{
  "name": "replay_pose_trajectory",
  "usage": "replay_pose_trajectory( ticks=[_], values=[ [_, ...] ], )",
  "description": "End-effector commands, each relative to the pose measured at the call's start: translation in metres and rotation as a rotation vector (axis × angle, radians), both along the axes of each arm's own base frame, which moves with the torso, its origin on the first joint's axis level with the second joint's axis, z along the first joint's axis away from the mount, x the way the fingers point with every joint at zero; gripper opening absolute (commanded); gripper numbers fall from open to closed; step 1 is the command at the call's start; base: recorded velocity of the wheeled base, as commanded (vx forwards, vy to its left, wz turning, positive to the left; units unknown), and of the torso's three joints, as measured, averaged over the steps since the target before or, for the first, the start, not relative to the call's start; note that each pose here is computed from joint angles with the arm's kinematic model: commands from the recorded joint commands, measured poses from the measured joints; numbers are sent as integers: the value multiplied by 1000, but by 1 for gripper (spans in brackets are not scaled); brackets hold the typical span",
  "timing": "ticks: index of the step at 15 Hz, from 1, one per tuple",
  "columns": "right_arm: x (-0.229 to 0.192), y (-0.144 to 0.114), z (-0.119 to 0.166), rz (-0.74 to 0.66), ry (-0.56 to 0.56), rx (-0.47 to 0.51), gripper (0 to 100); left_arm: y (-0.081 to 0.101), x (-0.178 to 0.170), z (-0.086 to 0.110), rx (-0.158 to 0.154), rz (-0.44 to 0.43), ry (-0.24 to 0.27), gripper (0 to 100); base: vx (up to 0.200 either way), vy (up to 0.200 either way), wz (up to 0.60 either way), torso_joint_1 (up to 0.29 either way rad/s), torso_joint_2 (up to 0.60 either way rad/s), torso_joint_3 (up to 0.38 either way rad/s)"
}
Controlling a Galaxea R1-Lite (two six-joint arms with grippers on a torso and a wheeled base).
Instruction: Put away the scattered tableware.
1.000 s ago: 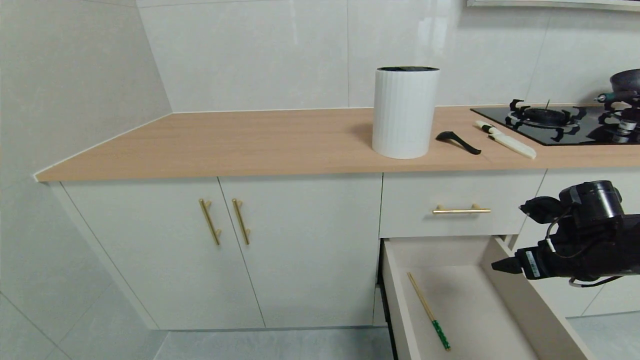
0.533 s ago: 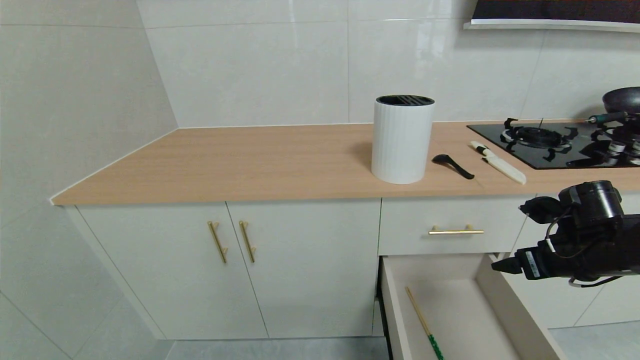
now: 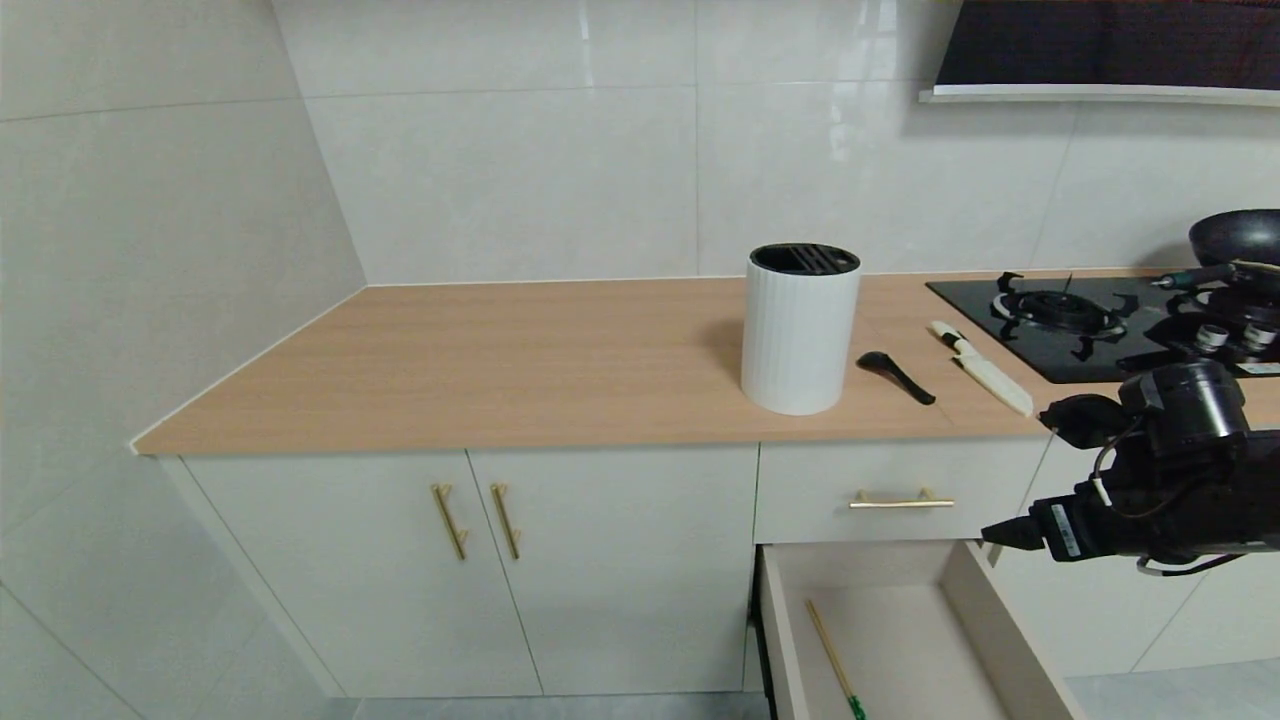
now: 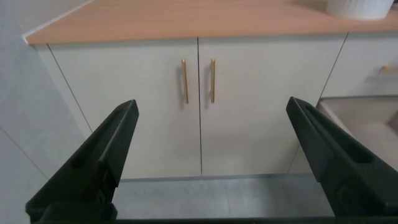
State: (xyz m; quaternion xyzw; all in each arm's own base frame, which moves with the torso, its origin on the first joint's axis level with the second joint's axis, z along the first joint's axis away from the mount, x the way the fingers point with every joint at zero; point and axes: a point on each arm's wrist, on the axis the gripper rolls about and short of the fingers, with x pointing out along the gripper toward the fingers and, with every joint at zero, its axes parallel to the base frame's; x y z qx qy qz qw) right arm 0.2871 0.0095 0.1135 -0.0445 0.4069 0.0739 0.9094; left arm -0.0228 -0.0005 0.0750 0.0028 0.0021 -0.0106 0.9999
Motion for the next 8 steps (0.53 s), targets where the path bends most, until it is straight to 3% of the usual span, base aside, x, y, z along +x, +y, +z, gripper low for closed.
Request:
replay_pose_trajectory(
  ticks=[1,4,8],
  values=[
    [0,-2,0,-4,0,-3,100,0,0,0,0,0,0,100,0,0,0,71,-163,-95],
    [12,-12,4,51,-38,-70,100,0,0,0,0,0,0,100,0,0,0,14,-30,-22],
    [84,-19,6,113,-136,-46,100,0,0,0,0,0,0,100,0,0,0,0,0,0]
  ],
)
